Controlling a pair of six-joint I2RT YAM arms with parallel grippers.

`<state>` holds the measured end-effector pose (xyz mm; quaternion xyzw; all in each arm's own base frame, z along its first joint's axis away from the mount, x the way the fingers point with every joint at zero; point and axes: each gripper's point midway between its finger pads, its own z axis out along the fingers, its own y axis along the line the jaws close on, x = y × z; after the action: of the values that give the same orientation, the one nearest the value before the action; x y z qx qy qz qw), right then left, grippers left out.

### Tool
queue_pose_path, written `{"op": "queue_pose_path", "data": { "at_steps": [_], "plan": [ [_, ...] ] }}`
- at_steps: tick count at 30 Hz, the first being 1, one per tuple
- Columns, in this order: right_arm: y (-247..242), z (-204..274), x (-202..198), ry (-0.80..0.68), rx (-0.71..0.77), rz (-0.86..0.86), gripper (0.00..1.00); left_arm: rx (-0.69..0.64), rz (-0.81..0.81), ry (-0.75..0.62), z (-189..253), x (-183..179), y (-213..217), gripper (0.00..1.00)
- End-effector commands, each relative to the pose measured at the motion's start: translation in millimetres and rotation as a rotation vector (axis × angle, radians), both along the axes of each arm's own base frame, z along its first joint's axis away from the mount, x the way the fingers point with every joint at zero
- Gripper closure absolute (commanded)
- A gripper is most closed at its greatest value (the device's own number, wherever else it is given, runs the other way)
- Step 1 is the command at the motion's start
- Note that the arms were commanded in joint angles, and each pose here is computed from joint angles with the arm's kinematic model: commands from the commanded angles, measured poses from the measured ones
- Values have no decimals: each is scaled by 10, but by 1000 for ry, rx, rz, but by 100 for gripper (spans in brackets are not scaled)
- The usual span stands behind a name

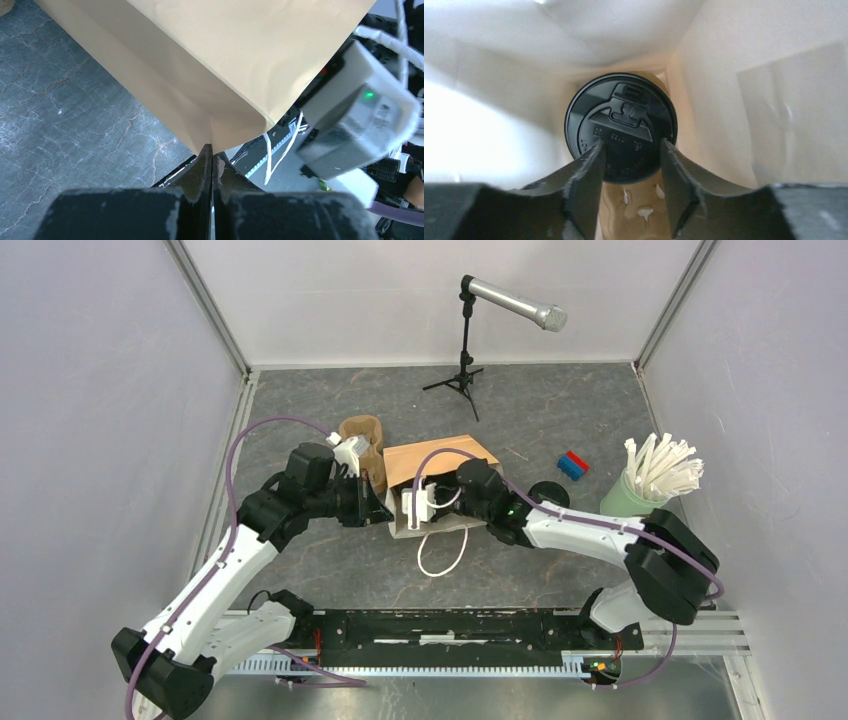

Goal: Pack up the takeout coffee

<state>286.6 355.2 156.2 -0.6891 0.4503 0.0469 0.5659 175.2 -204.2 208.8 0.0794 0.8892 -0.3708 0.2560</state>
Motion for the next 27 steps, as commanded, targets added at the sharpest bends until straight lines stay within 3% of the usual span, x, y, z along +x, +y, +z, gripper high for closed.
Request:
{"op": "queue_pose_path", "data": {
  "at_steps": [1,17,23,27],
  "plan": [
    [-111,304,-124,20,46,10,46,-54,10,-16,225,46,-42,98],
    [-575,732,-770,292,20,20,36,-78,7,-5,335,90,-25,98],
    [-760,1133,-879,382,151,-89,32,-71,-13,-4,348,129,-44,98],
    [-974,1269,-786,437,237,-279,24,-74,-14,-16,383,157,-47,98]
  ]
}}
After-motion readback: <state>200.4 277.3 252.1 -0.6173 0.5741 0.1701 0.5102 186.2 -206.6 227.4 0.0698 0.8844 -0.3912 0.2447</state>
